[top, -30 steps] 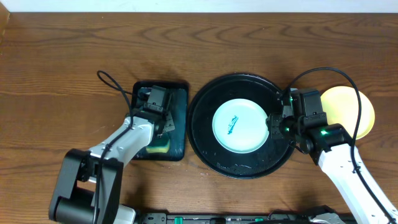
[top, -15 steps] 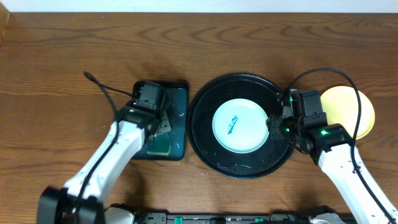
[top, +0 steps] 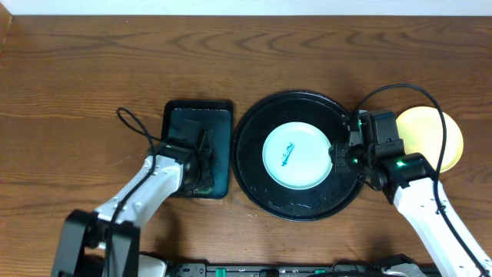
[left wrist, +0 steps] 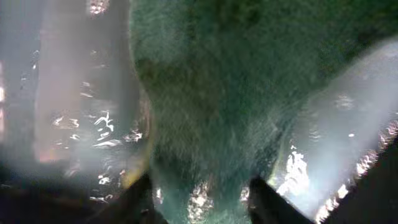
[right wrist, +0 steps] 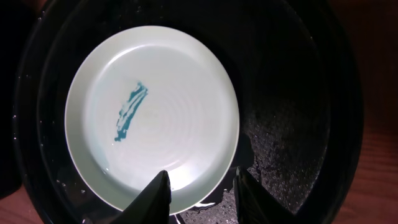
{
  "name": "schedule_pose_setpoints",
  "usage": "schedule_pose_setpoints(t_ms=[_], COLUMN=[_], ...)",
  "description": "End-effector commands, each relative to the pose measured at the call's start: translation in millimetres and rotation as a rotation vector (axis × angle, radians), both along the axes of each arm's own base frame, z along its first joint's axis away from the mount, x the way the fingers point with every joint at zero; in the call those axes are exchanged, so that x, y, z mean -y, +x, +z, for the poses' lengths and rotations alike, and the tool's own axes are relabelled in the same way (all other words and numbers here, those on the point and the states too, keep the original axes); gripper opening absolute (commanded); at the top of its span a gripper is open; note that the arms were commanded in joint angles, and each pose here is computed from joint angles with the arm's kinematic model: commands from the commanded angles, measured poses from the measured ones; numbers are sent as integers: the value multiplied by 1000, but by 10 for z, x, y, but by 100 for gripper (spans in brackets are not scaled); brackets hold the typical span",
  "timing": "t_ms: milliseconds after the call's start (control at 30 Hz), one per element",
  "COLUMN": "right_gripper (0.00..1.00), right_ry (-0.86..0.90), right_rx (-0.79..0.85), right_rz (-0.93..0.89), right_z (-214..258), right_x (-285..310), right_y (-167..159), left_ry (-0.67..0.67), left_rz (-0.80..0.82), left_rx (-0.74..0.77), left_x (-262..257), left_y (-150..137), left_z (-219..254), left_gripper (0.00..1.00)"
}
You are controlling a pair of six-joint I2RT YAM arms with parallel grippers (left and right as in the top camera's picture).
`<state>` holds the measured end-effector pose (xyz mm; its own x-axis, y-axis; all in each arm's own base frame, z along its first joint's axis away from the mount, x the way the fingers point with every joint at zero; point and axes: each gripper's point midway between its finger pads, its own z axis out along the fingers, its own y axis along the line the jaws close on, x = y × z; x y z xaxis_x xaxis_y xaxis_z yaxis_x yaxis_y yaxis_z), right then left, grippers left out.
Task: Clean dirty plates on tray and stack at the side
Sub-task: 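Pick up the green sponge from the water tray with the left gripper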
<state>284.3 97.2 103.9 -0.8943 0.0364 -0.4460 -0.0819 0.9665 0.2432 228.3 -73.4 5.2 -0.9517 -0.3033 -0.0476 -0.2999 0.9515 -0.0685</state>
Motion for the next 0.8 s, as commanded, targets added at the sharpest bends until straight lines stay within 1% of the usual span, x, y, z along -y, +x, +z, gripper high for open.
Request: schedule_pose_setpoints(t_ms=[0, 33, 133, 300, 333, 367, 400, 467, 500, 533, 633, 733, 767], right_gripper=[33, 33, 32, 33, 33, 33, 32, 33, 33, 33, 33, 33, 33], right_ry=[13, 14, 14, 13, 13, 14, 14, 13, 13, 13, 13, 14, 14], right_rx=[16, 17, 17, 16, 16, 16, 16, 15, 15, 15, 16, 17, 17], right_rz=[-4, -4, -4, -4, -4, -5, -5, -4, -5, -5, -4, -5, -5], right_z=[74, 75, 74, 74, 74, 74, 74, 73, 73, 73, 74, 74, 74], right_x=[-31, -31, -31, -31, -31, -31, -31, -30, -30, -30, -31, -31, -31], right_y=[33, 34, 33, 32, 32, 32, 32, 30, 30, 30, 32, 33, 33], left_ry=[12, 10, -1, -20, -23, -24, -24, -21, -19, -16, -11, -20, -20], left_rz=[52, 53, 53, 23, 7, -1, -10, -35, -41, -41, -41, -41, -40], left_rx=[-81, -75, -41, 28, 42, 50, 54, 53, 49, 38, 21, 58, 73], left_x=[-29, -23, 10, 91, 108, 117, 123, 127, 124, 116, 104, 129, 133], left_y=[-135, -110, 7, 292, 348, 381, 403, 416, 406, 381, 340, 428, 465], left_z=[-241, -253, -198, 83, 150, 204, 241, 289, 289, 286, 280, 290, 294], left_gripper=[24, 8, 8, 8, 17, 30, 36, 56, 62, 65, 65, 64, 62])
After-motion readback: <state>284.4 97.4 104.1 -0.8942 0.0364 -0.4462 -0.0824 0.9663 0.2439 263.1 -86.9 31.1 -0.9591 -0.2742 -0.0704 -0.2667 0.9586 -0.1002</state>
